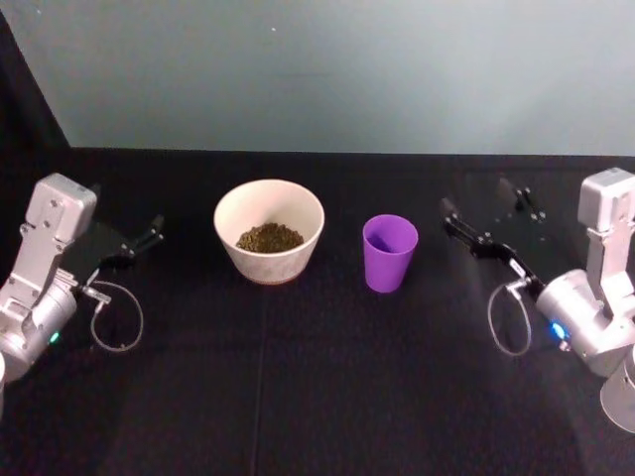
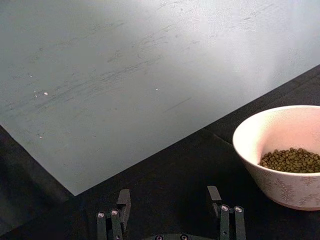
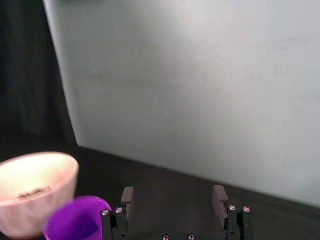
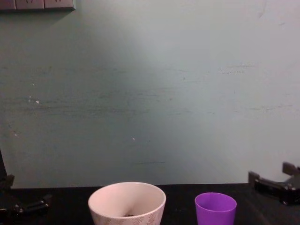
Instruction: Pick up the cup and pour the mung beans from the cup into the bowl.
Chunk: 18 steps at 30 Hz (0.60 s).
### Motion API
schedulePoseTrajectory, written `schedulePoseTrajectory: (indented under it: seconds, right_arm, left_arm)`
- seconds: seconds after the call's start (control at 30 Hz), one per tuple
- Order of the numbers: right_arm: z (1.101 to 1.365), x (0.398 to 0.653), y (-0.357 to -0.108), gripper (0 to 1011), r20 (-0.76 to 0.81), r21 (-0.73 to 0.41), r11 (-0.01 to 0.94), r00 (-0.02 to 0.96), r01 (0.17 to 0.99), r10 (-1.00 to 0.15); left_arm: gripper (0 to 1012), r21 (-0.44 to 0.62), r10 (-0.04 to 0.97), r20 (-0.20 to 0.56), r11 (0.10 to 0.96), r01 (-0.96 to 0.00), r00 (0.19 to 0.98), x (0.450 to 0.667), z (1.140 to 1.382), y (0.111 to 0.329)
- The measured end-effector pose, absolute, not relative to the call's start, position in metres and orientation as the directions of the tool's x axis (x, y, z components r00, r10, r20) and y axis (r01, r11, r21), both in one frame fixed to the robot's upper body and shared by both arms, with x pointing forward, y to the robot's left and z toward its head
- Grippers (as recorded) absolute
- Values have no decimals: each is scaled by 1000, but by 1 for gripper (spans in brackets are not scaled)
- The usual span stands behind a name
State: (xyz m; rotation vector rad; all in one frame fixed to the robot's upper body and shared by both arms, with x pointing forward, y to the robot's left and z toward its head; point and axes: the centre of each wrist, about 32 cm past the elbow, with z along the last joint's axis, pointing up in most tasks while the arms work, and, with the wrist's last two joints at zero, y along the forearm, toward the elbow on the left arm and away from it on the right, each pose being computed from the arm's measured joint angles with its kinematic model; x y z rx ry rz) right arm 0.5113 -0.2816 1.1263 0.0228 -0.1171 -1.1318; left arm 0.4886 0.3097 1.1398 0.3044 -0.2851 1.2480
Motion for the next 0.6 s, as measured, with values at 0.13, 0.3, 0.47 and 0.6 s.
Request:
schedulePoseTrajectory:
  seconds: [0.13, 0.3, 0.47, 0.6]
  right_arm:
    - [1122, 510, -287, 1000, 78, 10, 389, 387, 921, -919]
    - [1121, 509, -288, 1000, 91, -38, 364, 366, 931, -926]
    - [1121, 509, -287, 1000, 98, -57, 354, 358, 934, -928]
    - [1123, 510, -286, 1000, 106, -66, 350, 355, 934, -929]
  left_arm:
    - [1000, 70, 880, 374, 287, -955, 292, 489, 1140, 310]
    - [1000, 70, 880, 374, 287, -955, 292, 489, 1140, 310]
    - [1000, 70, 880, 374, 287, -955, 292, 489, 1140, 310]
    - [1000, 70, 880, 374, 287, -955, 292, 489, 1140, 310]
